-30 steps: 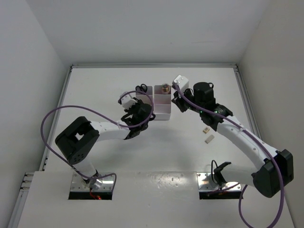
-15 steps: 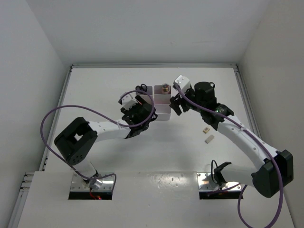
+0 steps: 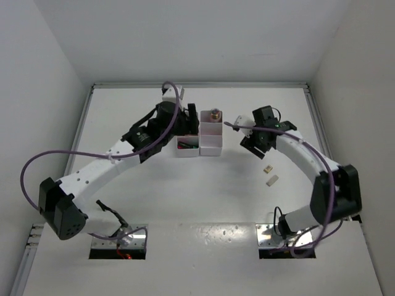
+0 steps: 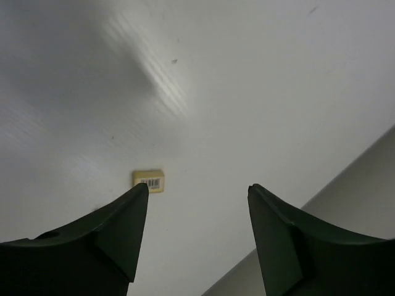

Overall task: Sort the stationery into containers
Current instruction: Pick up the stationery from the corner of the board.

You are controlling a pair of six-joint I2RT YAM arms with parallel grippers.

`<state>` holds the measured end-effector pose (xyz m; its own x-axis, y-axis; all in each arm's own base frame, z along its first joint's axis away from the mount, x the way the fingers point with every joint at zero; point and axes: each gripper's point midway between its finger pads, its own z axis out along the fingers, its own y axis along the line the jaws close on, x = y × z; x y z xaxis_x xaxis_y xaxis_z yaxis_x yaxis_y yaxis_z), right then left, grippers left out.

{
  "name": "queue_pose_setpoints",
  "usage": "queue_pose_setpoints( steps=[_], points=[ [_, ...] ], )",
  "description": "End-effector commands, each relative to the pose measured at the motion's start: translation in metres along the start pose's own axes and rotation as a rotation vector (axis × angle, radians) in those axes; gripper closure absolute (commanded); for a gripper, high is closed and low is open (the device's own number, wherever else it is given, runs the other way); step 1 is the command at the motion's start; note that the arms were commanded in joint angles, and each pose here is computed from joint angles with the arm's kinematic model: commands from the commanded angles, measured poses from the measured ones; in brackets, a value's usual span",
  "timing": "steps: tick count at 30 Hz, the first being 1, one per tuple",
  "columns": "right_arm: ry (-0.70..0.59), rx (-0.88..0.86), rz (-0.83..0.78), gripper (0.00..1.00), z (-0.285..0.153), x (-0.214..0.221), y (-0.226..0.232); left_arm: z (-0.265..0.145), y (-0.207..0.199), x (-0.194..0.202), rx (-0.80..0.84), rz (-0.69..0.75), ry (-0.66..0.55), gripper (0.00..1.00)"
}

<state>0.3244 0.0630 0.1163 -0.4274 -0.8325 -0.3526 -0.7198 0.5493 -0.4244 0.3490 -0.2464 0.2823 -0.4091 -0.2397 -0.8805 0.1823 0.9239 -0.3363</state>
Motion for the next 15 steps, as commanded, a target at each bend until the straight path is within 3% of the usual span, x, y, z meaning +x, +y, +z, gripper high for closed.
queue_pose_setpoints(
  steps=[1, 8, 15],
  points=[
    [0.198, -0.186, 0.103, 0.31, 0.01, 0.046, 0.017, -0.034, 0.03, 0.088, 0.061, 0.268, 0.349, 0.15],
    [0.316, -0.267, 0.222, 0.26, 0.031, 0.086, 0.033, -0.07, 0.065, 0.06, 0.063, 0.252, 0.163, 0.07],
    [0.322, -0.425, 0.319, 0.24, 0.052, 0.083, 0.05, -0.073, 0.081, 0.066, 0.09, 0.231, 0.162, 0.06]
  ],
)
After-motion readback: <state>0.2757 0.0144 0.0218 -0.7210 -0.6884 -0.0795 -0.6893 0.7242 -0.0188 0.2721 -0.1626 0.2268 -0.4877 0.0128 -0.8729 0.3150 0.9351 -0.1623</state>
